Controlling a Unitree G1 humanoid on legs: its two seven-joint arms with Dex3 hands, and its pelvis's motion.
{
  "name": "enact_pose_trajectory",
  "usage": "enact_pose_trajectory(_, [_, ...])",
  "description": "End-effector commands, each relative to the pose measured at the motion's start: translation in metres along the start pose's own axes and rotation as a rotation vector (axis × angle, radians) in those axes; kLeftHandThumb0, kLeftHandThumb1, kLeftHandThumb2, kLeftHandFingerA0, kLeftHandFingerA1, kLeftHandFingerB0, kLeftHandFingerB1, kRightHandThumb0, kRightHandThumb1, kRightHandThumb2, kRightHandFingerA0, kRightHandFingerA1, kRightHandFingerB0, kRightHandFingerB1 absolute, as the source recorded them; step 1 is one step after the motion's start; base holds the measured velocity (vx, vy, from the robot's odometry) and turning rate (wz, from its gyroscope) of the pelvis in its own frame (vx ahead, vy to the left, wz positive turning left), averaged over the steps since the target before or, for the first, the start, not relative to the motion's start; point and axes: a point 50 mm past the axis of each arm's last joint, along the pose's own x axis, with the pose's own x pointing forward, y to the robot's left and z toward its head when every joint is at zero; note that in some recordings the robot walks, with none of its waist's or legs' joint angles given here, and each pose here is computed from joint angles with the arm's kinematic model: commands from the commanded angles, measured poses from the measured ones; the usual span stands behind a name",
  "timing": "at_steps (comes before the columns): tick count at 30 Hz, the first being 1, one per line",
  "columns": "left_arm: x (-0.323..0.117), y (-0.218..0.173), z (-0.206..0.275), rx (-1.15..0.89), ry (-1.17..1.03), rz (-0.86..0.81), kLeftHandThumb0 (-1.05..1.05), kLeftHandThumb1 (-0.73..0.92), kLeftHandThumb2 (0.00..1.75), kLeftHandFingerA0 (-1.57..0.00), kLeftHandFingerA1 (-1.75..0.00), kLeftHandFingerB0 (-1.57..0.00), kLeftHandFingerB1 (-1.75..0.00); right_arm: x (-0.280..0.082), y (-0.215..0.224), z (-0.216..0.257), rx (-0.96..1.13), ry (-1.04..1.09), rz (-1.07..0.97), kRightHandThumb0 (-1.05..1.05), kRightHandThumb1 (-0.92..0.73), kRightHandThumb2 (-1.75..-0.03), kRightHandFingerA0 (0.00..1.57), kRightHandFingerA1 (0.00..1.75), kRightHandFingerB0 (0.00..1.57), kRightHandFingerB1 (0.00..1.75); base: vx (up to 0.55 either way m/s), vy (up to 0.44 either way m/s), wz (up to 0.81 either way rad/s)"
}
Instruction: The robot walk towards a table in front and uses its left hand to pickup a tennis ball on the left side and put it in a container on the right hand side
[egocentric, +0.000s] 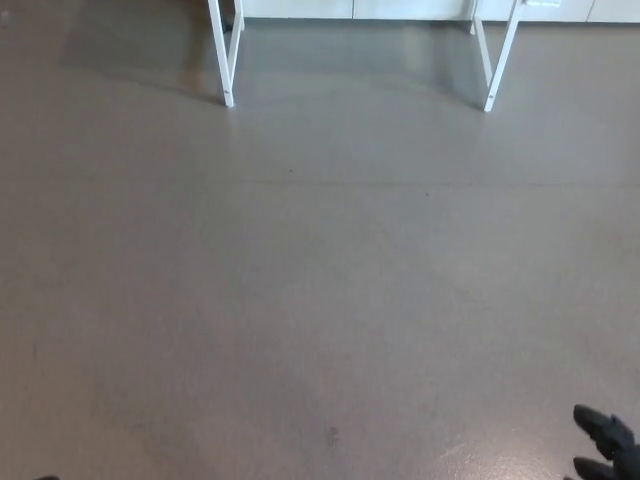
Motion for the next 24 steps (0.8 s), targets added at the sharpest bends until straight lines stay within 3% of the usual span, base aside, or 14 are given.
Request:
enact_pose_trajectory(1, [-0.014, 0.002, -0.014, -0.122, -0.013, -0.079, -0.12, 0.49, 0.56, -0.43, -0.45, -0.41, -0.39, -0.015, -0.003, -0.013, 0.051, 0.013, -0.009, 0.12, -0.85, -0.72, 0.04, 0.45, 0.03, 0.22, 0.0, 0.0, 0.0])
enact_pose_trajectory(11, [-0.029, 0.002, -0.04, -0.107, 0.037, -0.113, -0.16, 0.52, 0.59, -0.44, -0.48, -0.4, -0.41, -0.031, -0.004, -0.031, 0.02, 0.077, 0.006, 0.1, -0.86, -0.69, 0.07, 0.44, 0.07, 0.22, 0.0, 0.0, 0.0])
enact_pose_trajectory(12, [-0.029, 0.001, -0.041, -0.104, 0.038, -0.11, -0.16, 0.53, 0.59, -0.45, -0.48, -0.41, -0.41, -0.032, -0.005, -0.033, 0.02, 0.074, 0.009, 0.12, -0.88, -0.67, 0.07, 0.47, 0.0, 0.29, 0.0, 0.0, 0.0])
enact_pose_trajectory(13, [-0.03, 0.001, -0.042, -0.104, 0.038, -0.108, -0.11, 0.57, 0.56, -0.48, -0.46, -0.41, -0.37, -0.032, -0.006, -0.033, 0.023, 0.076, 0.01, 0.1, -0.87, -0.69, 0.07, 0.46, 0.06, 0.21, 0.0, 0.0, 0.0])
enact_pose_trajectory(19, [-0.034, 0.001, -0.047, -0.127, 0.033, -0.109, -0.13, 0.58, 0.57, -0.44, -0.45, -0.35, -0.34, -0.034, -0.004, -0.035, 0.015, 0.083, 0.012, 0.1, -0.85, -0.69, 0.07, 0.43, 0.06, 0.22, 0.04, -0.008, -0.01])
enact_pose_trajectory(20, [-0.034, 0.0, -0.048, -0.14, 0.03, -0.113, -0.09, 0.4, 0.88, -0.33, -0.6, -0.19, -0.51, -0.035, -0.004, -0.035, 0.012, 0.082, 0.013, 0.1, -0.87, -0.68, 0.06, 0.45, 0.0, 0.29, 0.1, 0.004, 0.04])
enact_pose_trajectory(22, [-0.033, -0.001, -0.047, -0.163, 0.03, -0.123, -0.08, 0.41, 0.89, -0.31, -0.59, -0.17, -0.51, -0.033, -0.004, -0.035, 0.006, 0.077, 0.015, 0.11, -0.87, -0.67, 0.07, 0.48, 0.0, 0.32, -0.02, 0.053, 0.2])
enact_pose_trajectory(23, [-0.033, -0.001, -0.047, -0.167, 0.03, -0.125, -0.08, 0.41, 0.89, -0.31, -0.59, -0.17, -0.51, -0.033, -0.004, -0.035, 0.005, 0.076, 0.016, 0.11, -0.87, -0.67, 0.07, 0.48, 0.0, 0.32, -0.04, 0.047, 0.36])
enact_pose_trajectory(24, [-0.033, -0.002, -0.049, -0.181, 0.033, -0.135, -0.08, 0.6, 0.57, -0.37, -0.44, -0.29, -0.32, -0.033, -0.005, -0.035, 0.003, 0.08, 0.014, 0.1, -0.88, -0.65, 0.08, 0.48, 0.0, 0.33, 0.0, 0.0, 0.0])
